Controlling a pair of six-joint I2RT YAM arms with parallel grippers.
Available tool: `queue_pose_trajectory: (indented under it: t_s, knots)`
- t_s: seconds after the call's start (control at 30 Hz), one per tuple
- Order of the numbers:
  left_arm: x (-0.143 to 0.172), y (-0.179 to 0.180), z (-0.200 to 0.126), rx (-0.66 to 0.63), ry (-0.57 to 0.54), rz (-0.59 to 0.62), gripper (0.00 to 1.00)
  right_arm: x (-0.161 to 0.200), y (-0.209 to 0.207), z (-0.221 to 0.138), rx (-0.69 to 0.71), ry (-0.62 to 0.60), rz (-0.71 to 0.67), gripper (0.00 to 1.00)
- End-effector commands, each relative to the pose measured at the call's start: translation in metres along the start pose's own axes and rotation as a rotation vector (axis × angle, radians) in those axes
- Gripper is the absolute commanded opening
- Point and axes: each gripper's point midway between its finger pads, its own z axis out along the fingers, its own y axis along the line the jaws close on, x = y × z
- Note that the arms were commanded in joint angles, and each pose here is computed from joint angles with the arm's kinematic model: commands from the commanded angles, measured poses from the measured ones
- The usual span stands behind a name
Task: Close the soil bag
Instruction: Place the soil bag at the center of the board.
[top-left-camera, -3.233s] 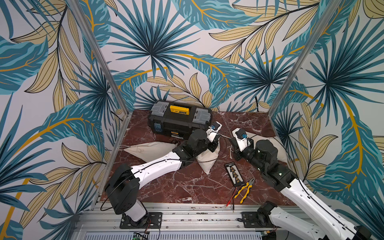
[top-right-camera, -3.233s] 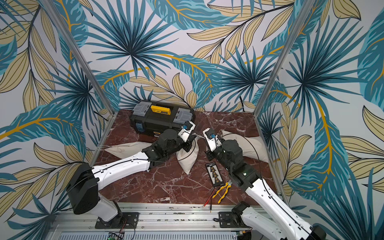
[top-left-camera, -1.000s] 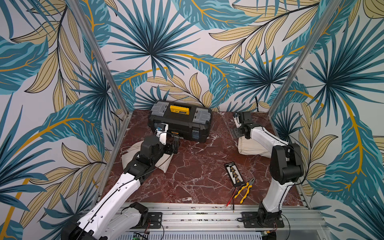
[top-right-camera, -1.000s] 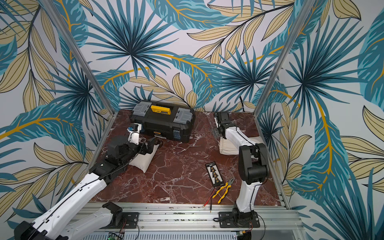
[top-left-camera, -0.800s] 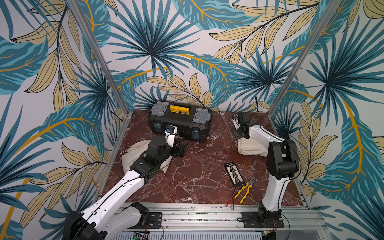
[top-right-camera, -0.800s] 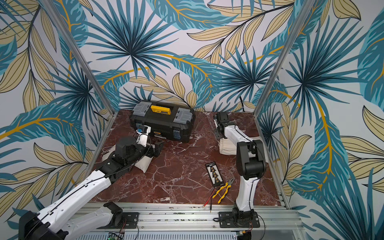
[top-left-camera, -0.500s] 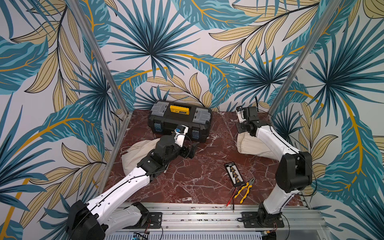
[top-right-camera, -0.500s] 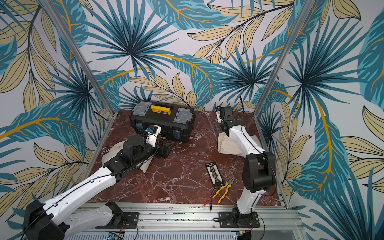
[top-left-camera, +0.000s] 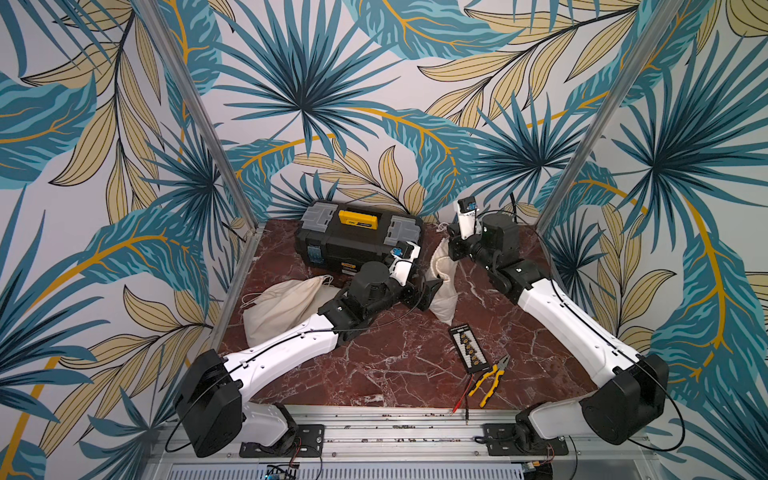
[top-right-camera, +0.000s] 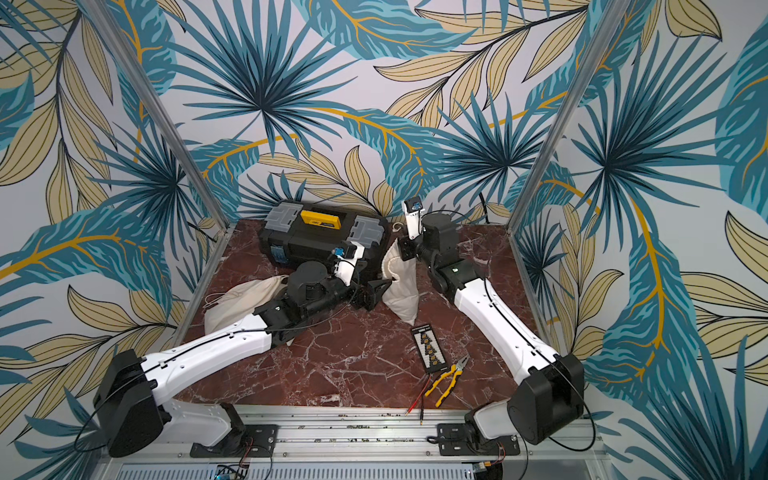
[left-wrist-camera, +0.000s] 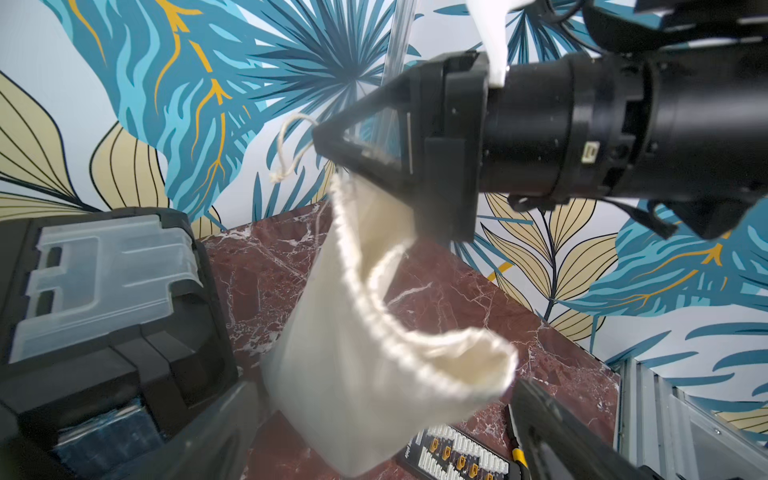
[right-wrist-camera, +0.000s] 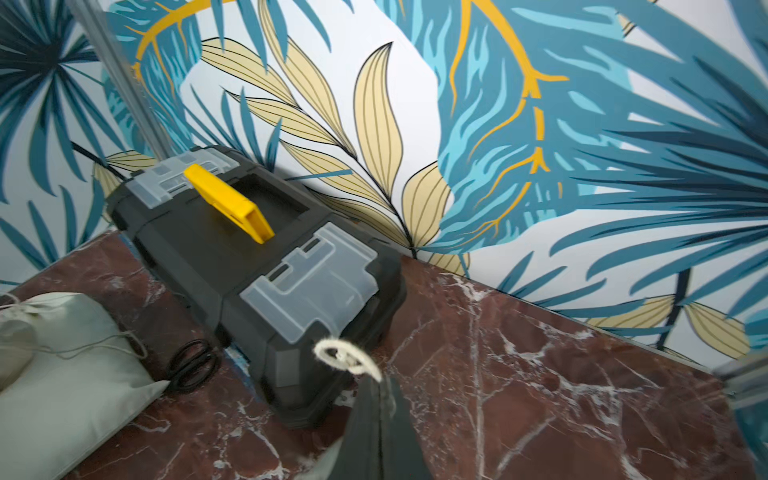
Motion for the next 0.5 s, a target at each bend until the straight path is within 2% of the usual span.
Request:
queue_pose_trajectory:
  t_s: [0.0, 0.13, 0.33, 0.47]
  knots:
    - [-0.024, -0.005, -0.005, 0.012, -0.108, -0.046, 1.00, -0.033, 0.021, -0.010, -0.086, -0.163, 0.104, 0.00]
    - [-0.021, 0.007, -0.008, -0.054, -0.117, -0.048, 1.00, -0.036, 0.047, -0.008, -0.194, -0.192, 0.138, 0.00]
    - [0.003, 0.069, -0.014, -0.401, -0.052, 0.066, 1.00, -0.044, 0.064, -0.017, -0.275, -0.245, 0.164, 0.00]
    - [0.019, 0.093, -0.009, -0.489, 0.021, 0.122, 1.00, -0.047, 0.069, -0.023, -0.313, -0.264, 0.166, 0.00]
